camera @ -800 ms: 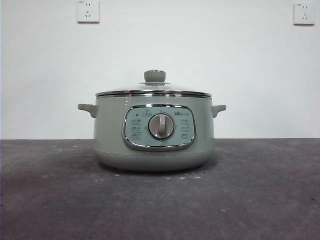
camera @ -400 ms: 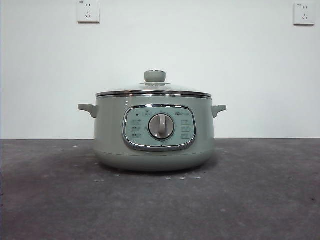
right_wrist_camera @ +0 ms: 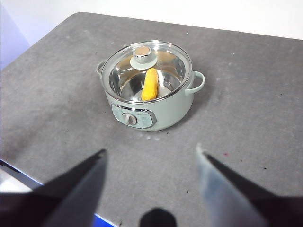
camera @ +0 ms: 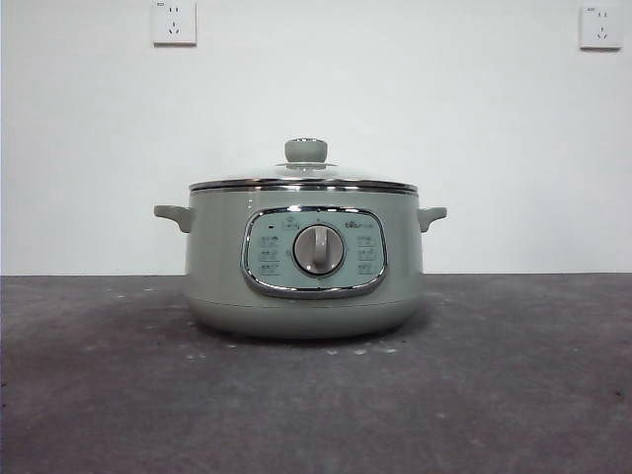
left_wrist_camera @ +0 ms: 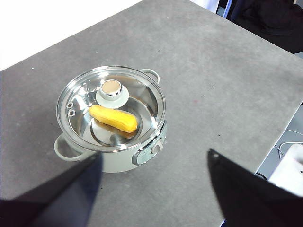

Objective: Pick up the corn,open the lid,put the corn in the pot,close the lid

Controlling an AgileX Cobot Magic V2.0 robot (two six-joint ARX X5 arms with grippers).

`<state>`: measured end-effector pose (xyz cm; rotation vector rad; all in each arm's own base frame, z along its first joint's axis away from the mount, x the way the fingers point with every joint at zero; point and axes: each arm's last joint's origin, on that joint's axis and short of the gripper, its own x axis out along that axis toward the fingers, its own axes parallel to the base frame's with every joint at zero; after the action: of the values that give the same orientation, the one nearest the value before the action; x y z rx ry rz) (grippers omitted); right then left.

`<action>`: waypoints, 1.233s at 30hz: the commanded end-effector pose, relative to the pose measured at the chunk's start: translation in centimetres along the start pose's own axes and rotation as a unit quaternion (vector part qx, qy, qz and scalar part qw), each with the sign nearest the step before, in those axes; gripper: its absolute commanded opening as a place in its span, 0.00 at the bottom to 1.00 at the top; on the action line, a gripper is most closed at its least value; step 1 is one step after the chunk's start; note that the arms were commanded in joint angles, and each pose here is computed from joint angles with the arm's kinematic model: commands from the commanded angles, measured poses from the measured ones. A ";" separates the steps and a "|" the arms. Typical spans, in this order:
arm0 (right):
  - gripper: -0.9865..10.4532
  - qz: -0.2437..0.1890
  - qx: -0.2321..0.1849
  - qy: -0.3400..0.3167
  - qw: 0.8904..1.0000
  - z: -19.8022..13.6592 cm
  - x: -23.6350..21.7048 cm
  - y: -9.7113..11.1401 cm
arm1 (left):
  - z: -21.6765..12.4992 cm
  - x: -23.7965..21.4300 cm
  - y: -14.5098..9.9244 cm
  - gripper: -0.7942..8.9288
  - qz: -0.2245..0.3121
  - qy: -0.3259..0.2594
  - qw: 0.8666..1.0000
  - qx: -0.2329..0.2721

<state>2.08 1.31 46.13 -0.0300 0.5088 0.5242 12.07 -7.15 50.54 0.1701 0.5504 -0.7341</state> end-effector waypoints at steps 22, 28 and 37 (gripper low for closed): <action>0.09 -0.032 0.012 0.011 0.999 -0.3 0.2 -0.2 | 0.2 0.6 0.2 0.08 0.002 0.005 1.000 -0.006; 0.09 -0.032 0.012 0.011 0.999 -0.3 0.2 -0.2 | 0.8 1.7 0.6 0.08 0.003 0.005 1.000 -0.006; 0.09 -0.032 0.012 0.011 0.999 -0.3 0.2 -0.2 | 2.5 0.7 2.9 0.08 0.096 -0.105 0.989 0.038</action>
<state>2.17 1.16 46.14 -0.0231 0.5028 0.4614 15.83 -6.89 51.77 0.1721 0.3581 -0.5949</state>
